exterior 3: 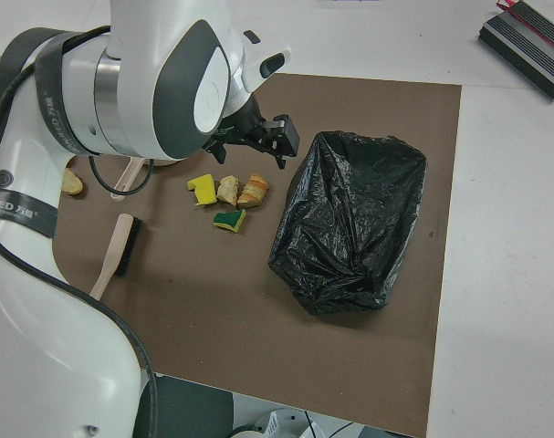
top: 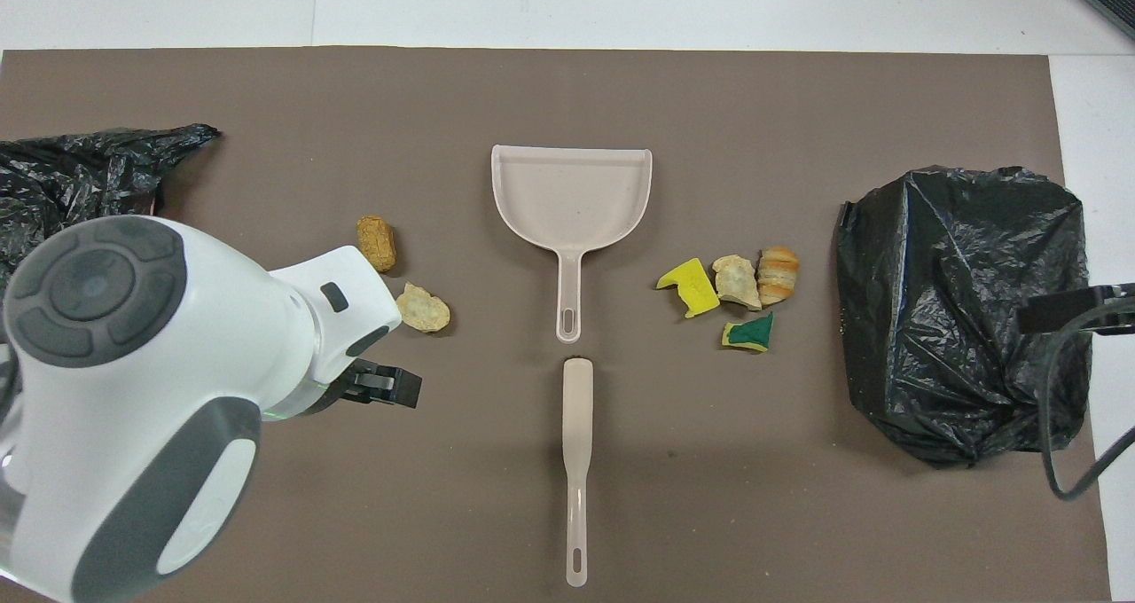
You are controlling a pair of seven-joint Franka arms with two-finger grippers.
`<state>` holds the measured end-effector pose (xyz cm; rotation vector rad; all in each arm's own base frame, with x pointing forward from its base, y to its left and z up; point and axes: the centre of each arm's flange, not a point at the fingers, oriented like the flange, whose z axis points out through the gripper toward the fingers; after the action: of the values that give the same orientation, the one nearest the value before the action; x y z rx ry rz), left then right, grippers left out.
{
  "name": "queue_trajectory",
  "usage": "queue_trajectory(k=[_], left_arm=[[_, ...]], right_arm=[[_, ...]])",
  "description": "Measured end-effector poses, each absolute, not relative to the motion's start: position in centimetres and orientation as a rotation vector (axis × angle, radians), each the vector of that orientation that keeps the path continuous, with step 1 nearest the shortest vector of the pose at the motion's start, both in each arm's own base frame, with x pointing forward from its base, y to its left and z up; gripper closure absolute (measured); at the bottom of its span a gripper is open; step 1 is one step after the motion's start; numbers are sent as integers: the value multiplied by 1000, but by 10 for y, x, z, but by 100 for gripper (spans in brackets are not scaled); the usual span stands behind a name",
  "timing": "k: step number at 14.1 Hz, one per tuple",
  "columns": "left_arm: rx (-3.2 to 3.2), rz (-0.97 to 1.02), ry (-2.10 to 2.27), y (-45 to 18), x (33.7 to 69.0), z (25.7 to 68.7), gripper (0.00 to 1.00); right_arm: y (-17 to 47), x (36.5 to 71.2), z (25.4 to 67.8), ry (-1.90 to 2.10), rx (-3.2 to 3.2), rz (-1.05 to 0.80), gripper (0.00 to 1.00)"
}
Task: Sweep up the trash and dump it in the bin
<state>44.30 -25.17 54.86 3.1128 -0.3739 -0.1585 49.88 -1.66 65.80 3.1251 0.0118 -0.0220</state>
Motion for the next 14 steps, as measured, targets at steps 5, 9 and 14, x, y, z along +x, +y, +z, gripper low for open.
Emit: queue_trajectory(k=[5, 9, 14], left_arm=[[3097, -89, -279, -331, 403, 511, 0], [3101, -132, -258, -386, 368, 464, 0], [3111, -138, -329, -436, 317, 389, 0]], right_arm=[[-15, 500, 659, 15, 3125, -6, 0], [-16, 500, 659, 14, 3125, -5, 0], [-17, 500, 659, 11, 3125, -8, 0]])
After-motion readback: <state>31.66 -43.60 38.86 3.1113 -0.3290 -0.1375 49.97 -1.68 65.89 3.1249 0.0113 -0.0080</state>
